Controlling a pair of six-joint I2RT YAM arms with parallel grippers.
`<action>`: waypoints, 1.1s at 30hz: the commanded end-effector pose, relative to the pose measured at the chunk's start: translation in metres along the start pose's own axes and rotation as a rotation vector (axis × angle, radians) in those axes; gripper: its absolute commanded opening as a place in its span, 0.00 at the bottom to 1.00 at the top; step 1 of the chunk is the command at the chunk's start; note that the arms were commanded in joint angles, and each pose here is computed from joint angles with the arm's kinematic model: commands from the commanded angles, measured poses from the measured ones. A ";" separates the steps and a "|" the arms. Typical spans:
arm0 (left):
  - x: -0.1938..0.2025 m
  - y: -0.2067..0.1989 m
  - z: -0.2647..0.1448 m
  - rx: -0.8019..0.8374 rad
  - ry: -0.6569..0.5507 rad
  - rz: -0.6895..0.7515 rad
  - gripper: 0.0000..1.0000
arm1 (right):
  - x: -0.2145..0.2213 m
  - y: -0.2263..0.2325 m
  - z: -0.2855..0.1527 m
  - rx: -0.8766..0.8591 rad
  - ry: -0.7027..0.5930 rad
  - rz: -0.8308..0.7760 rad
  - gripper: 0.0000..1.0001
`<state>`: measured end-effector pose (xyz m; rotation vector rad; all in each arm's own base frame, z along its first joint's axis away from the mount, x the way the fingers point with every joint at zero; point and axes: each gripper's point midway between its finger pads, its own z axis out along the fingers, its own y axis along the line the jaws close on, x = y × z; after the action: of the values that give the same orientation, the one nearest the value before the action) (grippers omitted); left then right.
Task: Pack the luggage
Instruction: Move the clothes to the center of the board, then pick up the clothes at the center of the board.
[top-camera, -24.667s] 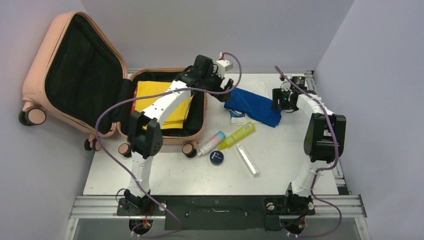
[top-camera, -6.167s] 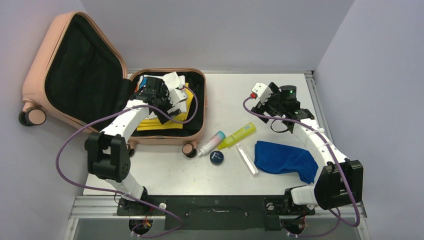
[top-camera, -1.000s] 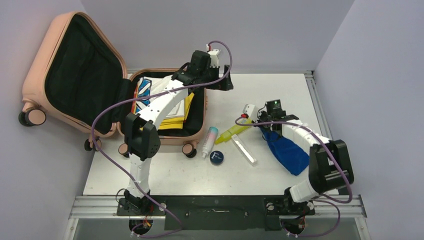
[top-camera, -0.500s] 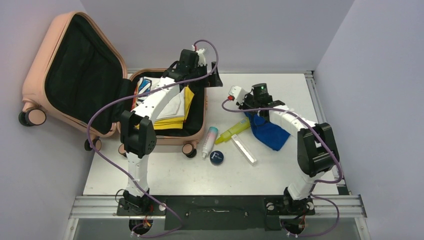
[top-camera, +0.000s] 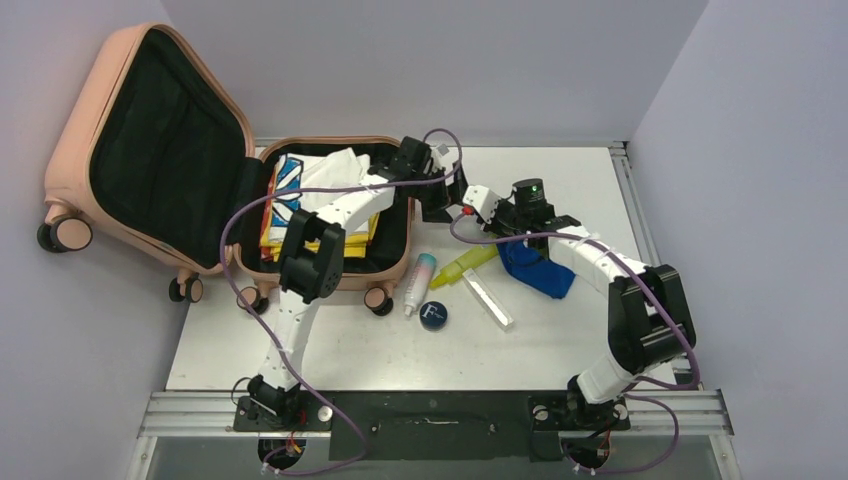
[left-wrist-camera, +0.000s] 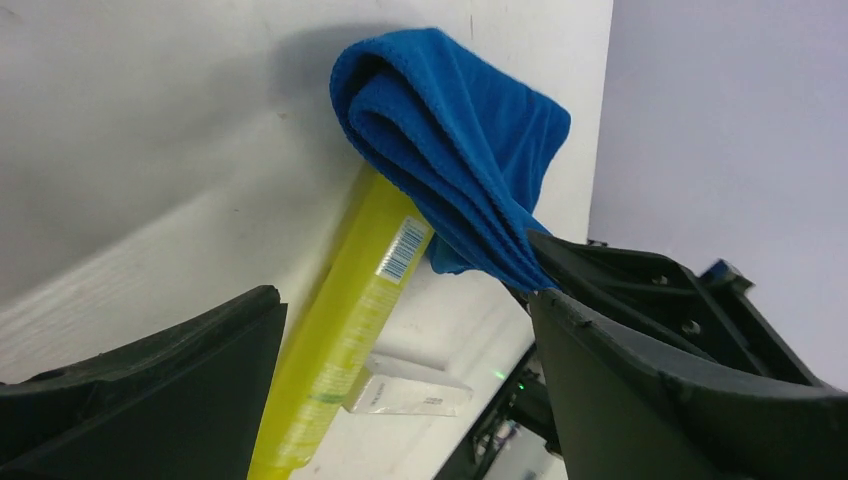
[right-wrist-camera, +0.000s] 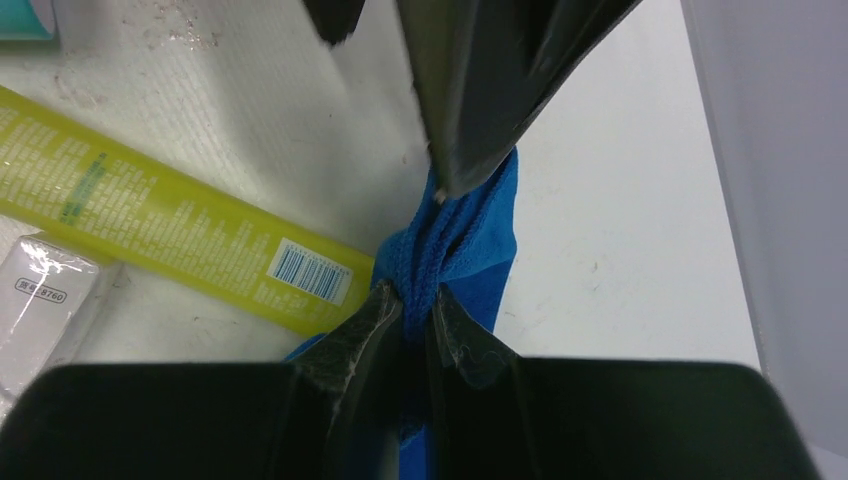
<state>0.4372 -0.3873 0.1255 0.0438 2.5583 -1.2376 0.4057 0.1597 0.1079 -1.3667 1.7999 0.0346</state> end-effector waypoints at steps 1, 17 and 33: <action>0.010 -0.018 0.024 0.136 0.068 -0.083 0.96 | -0.024 -0.010 -0.013 0.027 -0.091 -0.037 0.05; -0.018 -0.047 0.022 0.384 0.017 -0.241 0.96 | -0.027 0.011 -0.001 -0.050 -0.087 -0.056 0.05; 0.023 -0.014 0.042 0.214 0.105 -0.229 0.96 | -0.041 0.011 0.009 -0.020 -0.071 -0.089 0.05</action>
<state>0.4300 -0.4402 0.0944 -0.2128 2.5394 -1.7093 0.3852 0.1934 0.1013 -1.4785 1.7482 0.1042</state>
